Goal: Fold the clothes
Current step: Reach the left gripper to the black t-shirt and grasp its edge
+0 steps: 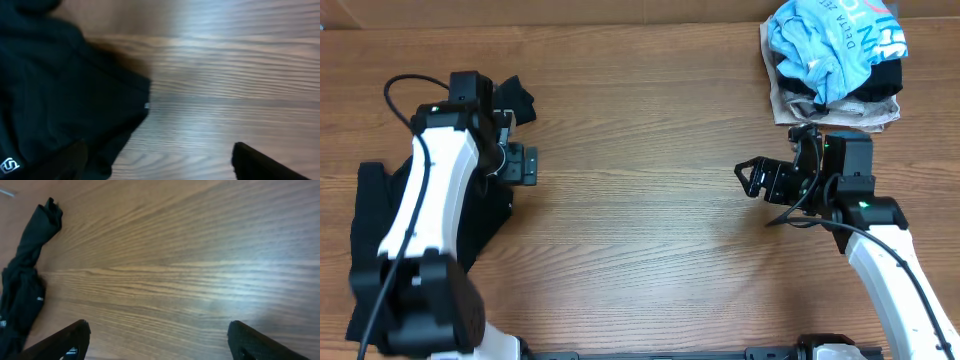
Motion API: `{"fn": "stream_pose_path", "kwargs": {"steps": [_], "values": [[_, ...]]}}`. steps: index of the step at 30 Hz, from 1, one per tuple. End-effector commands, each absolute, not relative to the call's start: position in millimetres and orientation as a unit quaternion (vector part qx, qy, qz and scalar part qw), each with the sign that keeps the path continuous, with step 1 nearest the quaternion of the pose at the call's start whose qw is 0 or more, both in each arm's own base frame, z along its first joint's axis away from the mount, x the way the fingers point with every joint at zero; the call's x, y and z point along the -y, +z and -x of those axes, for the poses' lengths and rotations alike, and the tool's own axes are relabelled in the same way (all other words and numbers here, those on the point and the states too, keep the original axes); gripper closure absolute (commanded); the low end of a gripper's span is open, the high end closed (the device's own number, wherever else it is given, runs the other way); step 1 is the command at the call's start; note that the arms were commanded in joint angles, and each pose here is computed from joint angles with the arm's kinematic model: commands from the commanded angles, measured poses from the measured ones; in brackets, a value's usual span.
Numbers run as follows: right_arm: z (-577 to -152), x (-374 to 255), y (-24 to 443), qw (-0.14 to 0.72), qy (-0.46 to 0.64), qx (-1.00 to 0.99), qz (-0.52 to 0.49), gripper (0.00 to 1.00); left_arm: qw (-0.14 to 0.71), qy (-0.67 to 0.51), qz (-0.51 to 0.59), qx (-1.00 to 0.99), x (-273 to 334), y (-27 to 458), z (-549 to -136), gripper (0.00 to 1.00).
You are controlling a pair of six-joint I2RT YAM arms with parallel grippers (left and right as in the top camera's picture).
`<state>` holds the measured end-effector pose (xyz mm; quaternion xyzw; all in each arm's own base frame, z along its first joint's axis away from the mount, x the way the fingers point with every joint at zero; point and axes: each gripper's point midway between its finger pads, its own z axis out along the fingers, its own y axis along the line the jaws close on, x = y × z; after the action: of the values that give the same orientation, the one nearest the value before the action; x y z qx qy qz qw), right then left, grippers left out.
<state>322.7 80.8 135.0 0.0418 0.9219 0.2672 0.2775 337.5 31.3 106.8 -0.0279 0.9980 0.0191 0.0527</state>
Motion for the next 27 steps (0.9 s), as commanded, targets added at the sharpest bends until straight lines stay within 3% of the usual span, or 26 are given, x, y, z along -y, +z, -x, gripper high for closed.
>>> {"fn": "stream_pose_path", "kwargs": {"steps": [1, 10, 17, 20, 22, 24, 27], "values": [[-327, -87, 147, 0.287, 0.282, -0.915, -0.03, 0.14, 0.012, 0.044, 0.054, -0.998, -49, 79, -340, 0.1], [-327, -87, 147, 0.287, 0.281, -0.915, -0.03, 0.19, -0.073, 0.04, 0.05, -0.995, -48, 18, -332, 0.27], [-328, -85, 146, 0.289, 0.277, -0.916, -0.032, 0.23, -0.078, 0.041, 0.05, -0.995, -49, -6, -340, 0.37], [-328, -85, 146, 0.288, 0.277, -0.916, -0.032, 0.25, -0.074, 0.042, 0.05, -0.995, -50, -12, -344, 0.5], [-328, -85, 146, 0.288, 0.277, -0.916, -0.032, 0.27, -0.072, 0.038, 0.05, -0.995, -48, -15, -345, 0.67], [-328, -85, 146, 0.288, 0.277, -0.916, -0.032, 0.29, -0.071, 0.035, 0.048, -0.996, -46, -16, -346, 0.94], [-328, -85, 147, 0.289, 0.277, -0.916, -0.032, 0.33, -0.064, 0.008, 0.045, -0.997, -34, -15, -351, 0.96]]}}
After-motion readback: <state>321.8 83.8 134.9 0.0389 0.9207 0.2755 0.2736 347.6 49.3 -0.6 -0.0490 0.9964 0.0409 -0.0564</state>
